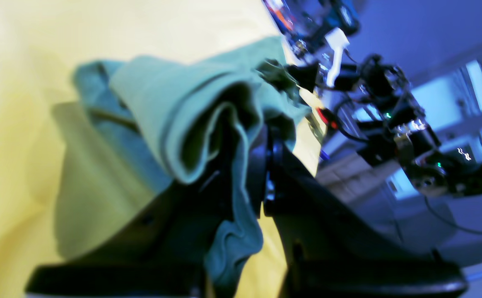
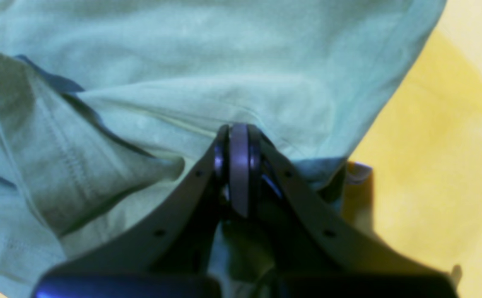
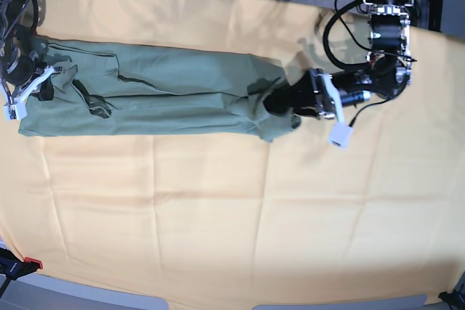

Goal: Fold the T-shirt properly

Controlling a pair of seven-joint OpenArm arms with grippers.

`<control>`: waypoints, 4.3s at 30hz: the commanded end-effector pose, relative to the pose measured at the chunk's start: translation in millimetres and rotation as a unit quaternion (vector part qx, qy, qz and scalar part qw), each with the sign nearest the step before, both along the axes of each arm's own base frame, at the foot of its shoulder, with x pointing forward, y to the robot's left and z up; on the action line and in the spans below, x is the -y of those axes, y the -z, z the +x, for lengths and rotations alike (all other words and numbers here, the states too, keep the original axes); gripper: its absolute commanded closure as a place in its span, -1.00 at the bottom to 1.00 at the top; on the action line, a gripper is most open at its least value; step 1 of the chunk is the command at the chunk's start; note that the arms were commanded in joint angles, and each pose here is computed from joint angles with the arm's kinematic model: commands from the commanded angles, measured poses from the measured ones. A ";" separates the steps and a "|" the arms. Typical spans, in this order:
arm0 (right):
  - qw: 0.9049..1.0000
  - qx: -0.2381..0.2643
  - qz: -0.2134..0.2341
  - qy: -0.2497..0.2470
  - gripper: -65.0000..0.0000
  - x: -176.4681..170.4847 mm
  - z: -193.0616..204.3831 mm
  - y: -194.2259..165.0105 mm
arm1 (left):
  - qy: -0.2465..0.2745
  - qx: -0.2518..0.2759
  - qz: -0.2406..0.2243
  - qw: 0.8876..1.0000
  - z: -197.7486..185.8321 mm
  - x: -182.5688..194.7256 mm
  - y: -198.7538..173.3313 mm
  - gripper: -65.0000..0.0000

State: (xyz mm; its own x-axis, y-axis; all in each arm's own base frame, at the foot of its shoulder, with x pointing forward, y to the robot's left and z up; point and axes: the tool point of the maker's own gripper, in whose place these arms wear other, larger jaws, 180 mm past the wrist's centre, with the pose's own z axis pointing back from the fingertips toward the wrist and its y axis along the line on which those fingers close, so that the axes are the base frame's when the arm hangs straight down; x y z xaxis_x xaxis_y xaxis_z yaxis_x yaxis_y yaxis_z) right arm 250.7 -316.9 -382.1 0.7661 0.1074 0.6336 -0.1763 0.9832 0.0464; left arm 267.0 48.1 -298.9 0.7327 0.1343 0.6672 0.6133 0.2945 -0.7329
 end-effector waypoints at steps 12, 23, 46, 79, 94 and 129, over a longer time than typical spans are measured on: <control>1.000 0.005 -0.013 -0.001 1.00 7.3 2.9 -6.2 | 0.030 0.017 -0.129 0.991 -5.7 80.6 -37.8 1.00; 1.000 0.003 -0.013 -0.020 1.00 2.7 1.5 -5.9 | -0.006 0.032 -0.133 0.991 6.4 112.7 -40.1 1.00; 1.000 0.013 -0.013 -0.021 1.00 4.1 5.2 -10.1 | 0.009 0.037 -0.139 0.990 -0.5 132.2 -43.2 1.00; 0.957 0.049 0.173 0.227 -0.34 93.6 -29.8 -32.8 | -0.092 0.114 0.043 0.988 64.2 -24.2 -35.1 1.00; 0.933 -0.043 0.332 0.130 -0.34 16.6 -42.9 13.3 | -0.090 0.113 0.044 0.988 63.6 -28.9 -36.5 1.00; 0.925 -0.082 0.359 0.091 0.29 -15.3 -48.5 23.0 | -0.091 0.114 0.044 0.988 63.7 -29.0 -36.7 1.00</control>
